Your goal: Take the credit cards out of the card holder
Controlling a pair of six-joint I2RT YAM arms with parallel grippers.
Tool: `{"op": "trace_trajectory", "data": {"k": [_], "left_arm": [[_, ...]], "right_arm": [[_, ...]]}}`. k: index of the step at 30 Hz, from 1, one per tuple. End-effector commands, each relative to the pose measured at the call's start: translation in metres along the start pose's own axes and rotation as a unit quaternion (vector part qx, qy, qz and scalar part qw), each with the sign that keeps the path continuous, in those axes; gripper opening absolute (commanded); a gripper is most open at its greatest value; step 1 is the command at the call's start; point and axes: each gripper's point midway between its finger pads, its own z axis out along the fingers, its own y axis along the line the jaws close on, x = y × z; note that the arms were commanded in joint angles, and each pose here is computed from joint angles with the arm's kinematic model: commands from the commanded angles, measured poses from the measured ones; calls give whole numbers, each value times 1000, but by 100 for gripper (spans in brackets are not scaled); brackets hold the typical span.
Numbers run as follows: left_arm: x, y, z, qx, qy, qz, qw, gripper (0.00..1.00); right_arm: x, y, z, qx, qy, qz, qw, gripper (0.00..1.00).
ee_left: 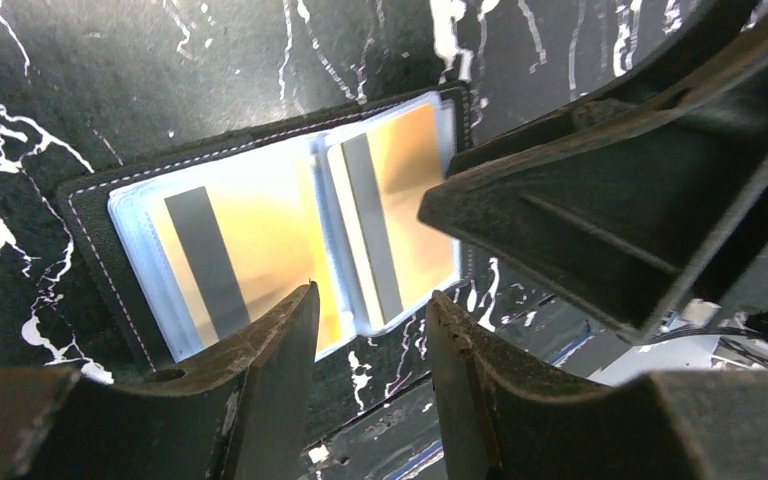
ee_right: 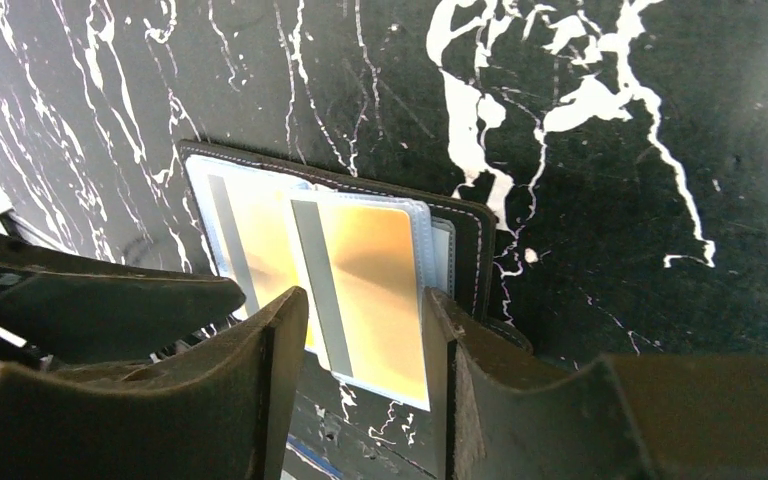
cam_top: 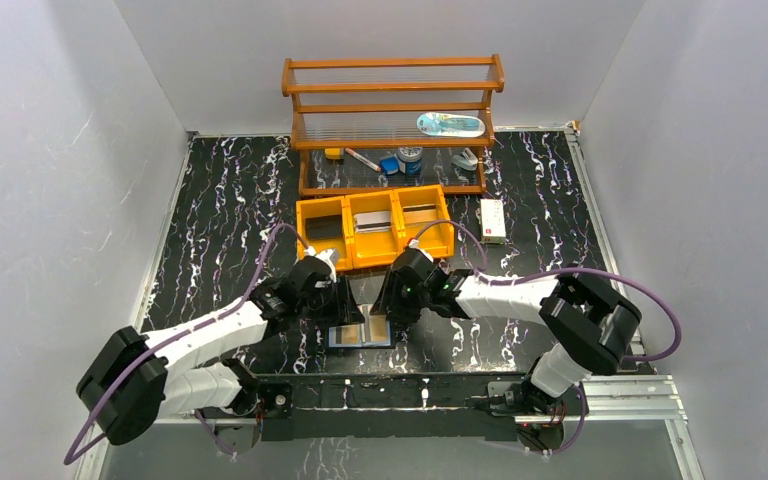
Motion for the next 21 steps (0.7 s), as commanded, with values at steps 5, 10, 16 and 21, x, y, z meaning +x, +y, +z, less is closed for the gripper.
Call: {"op": "trace_trajectory", "data": {"k": [5, 10, 16, 21], "left_arm": [[12, 2, 13, 20, 12, -29, 999, 40], [14, -1, 21, 32, 15, -47, 998, 38], [18, 2, 27, 37, 12, -73, 997, 31], [16, 1, 28, 45, 4, -84, 995, 25]], "right_arm": [[5, -16, 3, 12, -7, 20, 1000, 51], [7, -20, 3, 15, -7, 25, 1000, 51], [6, -21, 2, 17, -10, 26, 999, 51], [6, -22, 2, 18, -10, 26, 999, 51]]}}
